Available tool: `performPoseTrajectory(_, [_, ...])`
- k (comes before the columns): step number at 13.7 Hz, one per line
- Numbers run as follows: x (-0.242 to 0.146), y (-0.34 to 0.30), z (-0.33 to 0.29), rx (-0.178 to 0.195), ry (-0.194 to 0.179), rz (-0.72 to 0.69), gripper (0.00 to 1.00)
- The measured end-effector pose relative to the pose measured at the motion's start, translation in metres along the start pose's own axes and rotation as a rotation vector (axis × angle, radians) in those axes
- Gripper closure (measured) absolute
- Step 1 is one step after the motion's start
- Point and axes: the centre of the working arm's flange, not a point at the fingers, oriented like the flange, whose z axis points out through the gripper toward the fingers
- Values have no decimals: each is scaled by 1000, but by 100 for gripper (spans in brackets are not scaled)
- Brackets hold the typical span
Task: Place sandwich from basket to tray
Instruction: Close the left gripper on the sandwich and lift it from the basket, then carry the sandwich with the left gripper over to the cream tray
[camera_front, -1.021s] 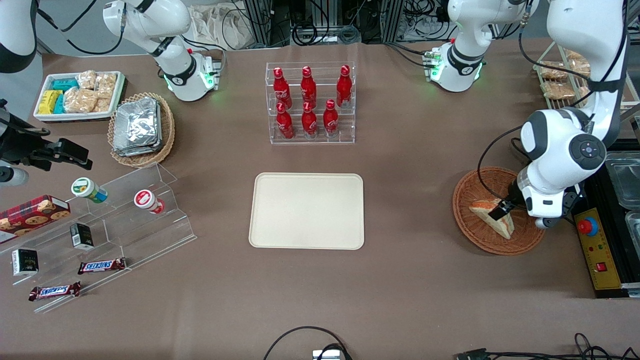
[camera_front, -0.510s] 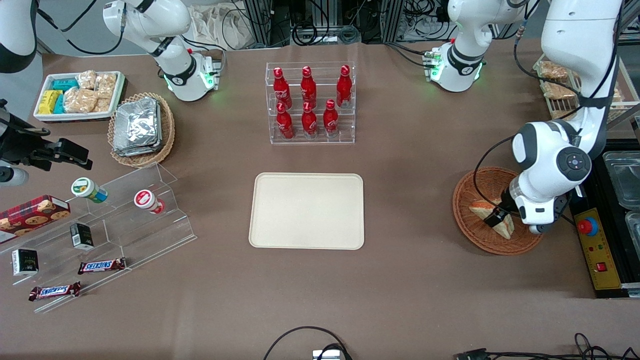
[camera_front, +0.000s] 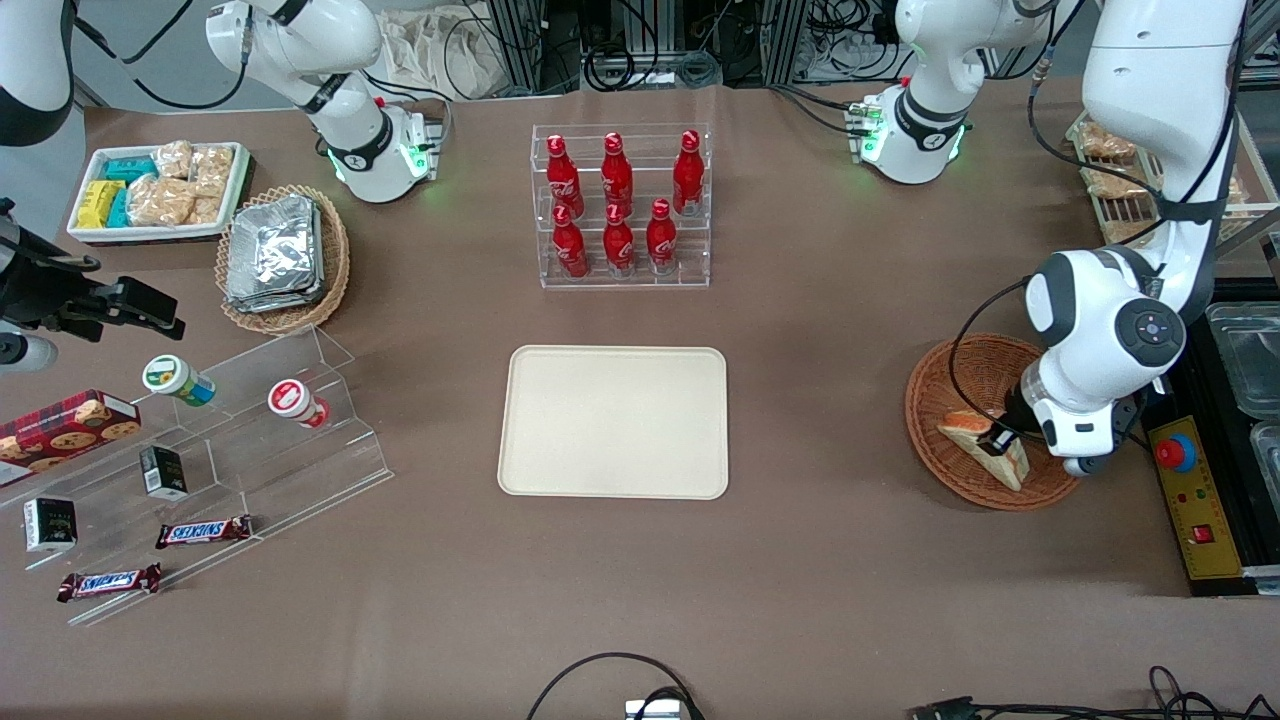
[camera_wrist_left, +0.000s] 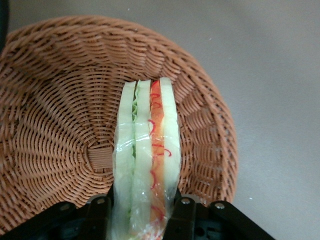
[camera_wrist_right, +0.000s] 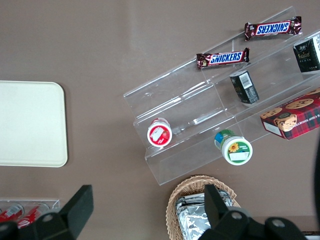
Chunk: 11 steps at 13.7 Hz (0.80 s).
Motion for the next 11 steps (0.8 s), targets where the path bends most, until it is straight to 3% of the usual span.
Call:
performPoseTrajectory(2, [-3, 18, -28, 34, -40, 39, 66])
performPoseTrajectory(4, [-12, 42, -71, 70, -87, 117, 75])
performPoseTrajectory(6, [-31, 72, -122, 81, -118, 201, 80])
performPoseTrajectory(11, [-134, 156, -197, -2, -124, 546, 80])
